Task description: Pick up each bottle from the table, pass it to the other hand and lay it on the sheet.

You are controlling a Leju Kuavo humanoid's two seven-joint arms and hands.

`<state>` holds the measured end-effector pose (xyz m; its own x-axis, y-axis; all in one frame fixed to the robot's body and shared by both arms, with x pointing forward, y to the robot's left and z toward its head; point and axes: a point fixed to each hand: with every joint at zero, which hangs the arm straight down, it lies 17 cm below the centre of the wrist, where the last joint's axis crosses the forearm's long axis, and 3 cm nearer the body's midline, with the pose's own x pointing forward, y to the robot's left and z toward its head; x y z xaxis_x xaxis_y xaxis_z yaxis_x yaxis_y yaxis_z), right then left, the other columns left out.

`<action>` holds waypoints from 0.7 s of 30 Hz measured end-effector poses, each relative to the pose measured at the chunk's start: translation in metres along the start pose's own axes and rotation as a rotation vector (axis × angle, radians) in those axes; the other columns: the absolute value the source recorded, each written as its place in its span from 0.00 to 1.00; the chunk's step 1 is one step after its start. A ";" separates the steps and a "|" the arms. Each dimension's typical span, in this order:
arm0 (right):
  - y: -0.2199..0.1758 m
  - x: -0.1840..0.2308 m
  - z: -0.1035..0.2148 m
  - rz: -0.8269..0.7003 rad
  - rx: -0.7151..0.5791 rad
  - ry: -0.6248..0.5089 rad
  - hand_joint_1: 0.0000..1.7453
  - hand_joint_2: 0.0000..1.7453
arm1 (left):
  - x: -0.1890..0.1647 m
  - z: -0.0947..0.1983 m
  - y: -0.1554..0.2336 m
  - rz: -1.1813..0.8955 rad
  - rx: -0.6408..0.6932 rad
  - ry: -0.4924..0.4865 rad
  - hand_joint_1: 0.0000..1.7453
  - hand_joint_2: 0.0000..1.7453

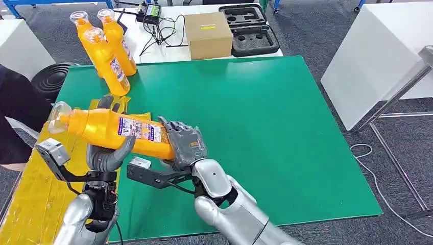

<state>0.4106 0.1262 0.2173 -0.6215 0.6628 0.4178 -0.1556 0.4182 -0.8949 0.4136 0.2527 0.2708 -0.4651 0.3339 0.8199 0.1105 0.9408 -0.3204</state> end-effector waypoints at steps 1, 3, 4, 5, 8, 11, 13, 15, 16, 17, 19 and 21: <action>0.001 0.001 0.001 0.002 0.000 -0.004 1.00 1.00 | 0.001 0.000 0.003 -0.004 0.005 -0.003 0.00 1.00; 0.003 0.004 0.003 0.003 0.003 -0.018 1.00 1.00 | 0.002 0.003 0.006 -0.010 0.007 -0.004 0.00 1.00; 0.005 0.005 0.005 0.001 0.006 -0.020 1.00 1.00 | 0.002 0.005 0.008 -0.013 0.011 -0.001 0.00 1.00; 0.008 0.009 0.007 0.002 0.009 -0.034 1.00 1.00 | 0.004 0.008 0.010 -0.014 0.011 -0.002 0.00 1.00; 0.013 0.013 0.012 0.000 0.018 -0.051 1.00 1.00 | 0.003 0.017 0.016 -0.014 0.020 0.006 0.00 1.00; 0.015 0.016 0.014 0.000 0.022 -0.061 1.00 1.00 | 0.004 0.023 0.022 -0.021 0.030 0.007 1.00 1.00; 0.017 0.016 0.016 -0.002 0.024 -0.065 1.00 1.00 | 0.004 0.026 0.023 -0.021 0.032 0.008 1.00 1.00; 0.017 0.017 0.017 -0.006 0.025 -0.070 1.00 1.00 | 0.004 0.028 0.023 -0.020 0.030 0.007 1.00 1.00; 0.018 0.017 0.017 -0.008 0.025 -0.070 1.00 1.00 | 0.004 0.028 0.024 -0.019 0.029 0.007 1.00 1.00; 0.018 0.017 0.018 -0.009 0.025 -0.071 1.00 1.00 | 0.005 0.028 0.024 -0.020 0.028 0.006 1.00 1.00; 0.019 0.017 0.018 -0.014 0.028 -0.073 1.00 1.00 | 0.005 0.029 0.024 -0.019 0.028 0.003 1.00 1.00; 0.019 0.017 0.019 -0.015 0.029 -0.074 1.00 1.00 | 0.004 0.031 0.025 -0.018 0.029 0.005 1.00 1.00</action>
<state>0.3825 0.1339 0.2040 -0.6736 0.6083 0.4198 -0.1874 0.4088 -0.8932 0.3870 0.2753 0.2516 -0.4625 0.3170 0.8280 0.0763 0.9446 -0.3191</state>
